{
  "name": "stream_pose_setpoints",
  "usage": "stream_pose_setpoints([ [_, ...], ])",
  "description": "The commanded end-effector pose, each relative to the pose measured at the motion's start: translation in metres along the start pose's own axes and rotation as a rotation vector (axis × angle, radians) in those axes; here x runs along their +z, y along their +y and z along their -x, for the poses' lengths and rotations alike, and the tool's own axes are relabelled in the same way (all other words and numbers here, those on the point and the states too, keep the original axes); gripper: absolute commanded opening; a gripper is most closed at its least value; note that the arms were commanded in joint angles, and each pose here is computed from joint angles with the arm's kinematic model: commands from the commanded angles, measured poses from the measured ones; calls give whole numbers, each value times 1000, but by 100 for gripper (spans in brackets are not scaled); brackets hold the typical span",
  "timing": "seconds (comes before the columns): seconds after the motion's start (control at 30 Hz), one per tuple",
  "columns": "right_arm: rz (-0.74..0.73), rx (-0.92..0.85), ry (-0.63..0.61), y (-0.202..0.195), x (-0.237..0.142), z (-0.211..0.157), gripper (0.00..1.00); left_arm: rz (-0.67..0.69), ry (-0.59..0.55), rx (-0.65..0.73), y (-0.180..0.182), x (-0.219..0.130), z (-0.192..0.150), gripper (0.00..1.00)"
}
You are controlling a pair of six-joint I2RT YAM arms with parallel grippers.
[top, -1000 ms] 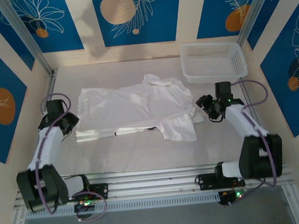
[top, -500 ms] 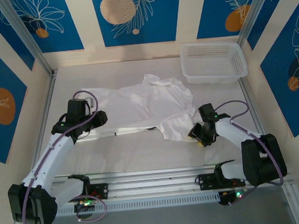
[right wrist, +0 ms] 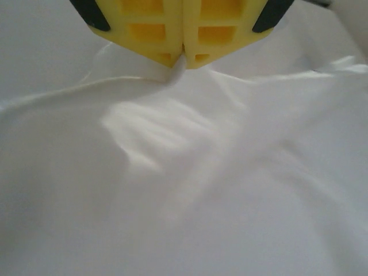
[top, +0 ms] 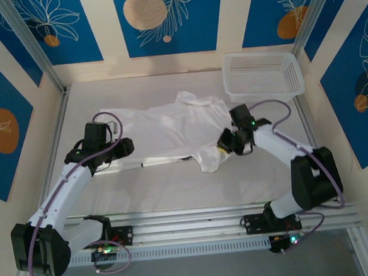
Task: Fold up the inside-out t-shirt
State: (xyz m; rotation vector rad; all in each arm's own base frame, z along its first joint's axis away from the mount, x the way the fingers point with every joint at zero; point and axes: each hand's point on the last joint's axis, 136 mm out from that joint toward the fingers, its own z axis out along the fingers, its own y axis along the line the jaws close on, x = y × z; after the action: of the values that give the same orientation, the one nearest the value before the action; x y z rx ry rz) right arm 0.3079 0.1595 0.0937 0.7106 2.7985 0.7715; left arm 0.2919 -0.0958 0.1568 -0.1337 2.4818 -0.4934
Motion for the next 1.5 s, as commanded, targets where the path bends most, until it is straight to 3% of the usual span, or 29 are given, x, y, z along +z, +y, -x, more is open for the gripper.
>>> stream_pose_setpoints([
  [0.0,66,31,-67,44,-4,52,0,-50,17,25,-9,6,-1,54],
  [0.17,-15,138,-179,39,5,139,1,-32,31,23,-7,11,1,56],
  [0.2,-20,132,-177,40,6,146,9,-22,36,23,-6,12,1,56],
  [0.27,-21,75,-156,49,-1,150,38,-3,47,24,-2,15,0,56],
  [0.37,-58,0,-170,48,-12,136,48,74,51,1,13,23,-1,57],
  [0.43,-63,1,-173,39,-12,119,48,176,44,-40,31,28,1,56],
  [0.5,-46,19,-170,27,-3,99,40,284,38,-86,49,33,5,42],
  [0.57,-34,38,-176,12,15,82,24,337,55,-115,58,44,10,1],
  [0.7,-76,72,-141,-15,46,67,0,360,78,-157,67,80,25,0],
  [0.83,-149,20,-131,-30,57,50,0,398,139,-220,88,109,21,0],
  [1.0,-219,76,-80,-68,60,12,6,442,191,-311,114,117,-18,0],
  [1.1,-246,129,-57,-97,60,-17,10,456,194,-379,128,108,-49,0],
  [1.33,-332,285,8,-161,56,-98,6,443,219,-442,132,72,-106,0],
  [1.47,-328,338,34,-177,45,-125,6,420,214,-506,126,46,-140,0],
])
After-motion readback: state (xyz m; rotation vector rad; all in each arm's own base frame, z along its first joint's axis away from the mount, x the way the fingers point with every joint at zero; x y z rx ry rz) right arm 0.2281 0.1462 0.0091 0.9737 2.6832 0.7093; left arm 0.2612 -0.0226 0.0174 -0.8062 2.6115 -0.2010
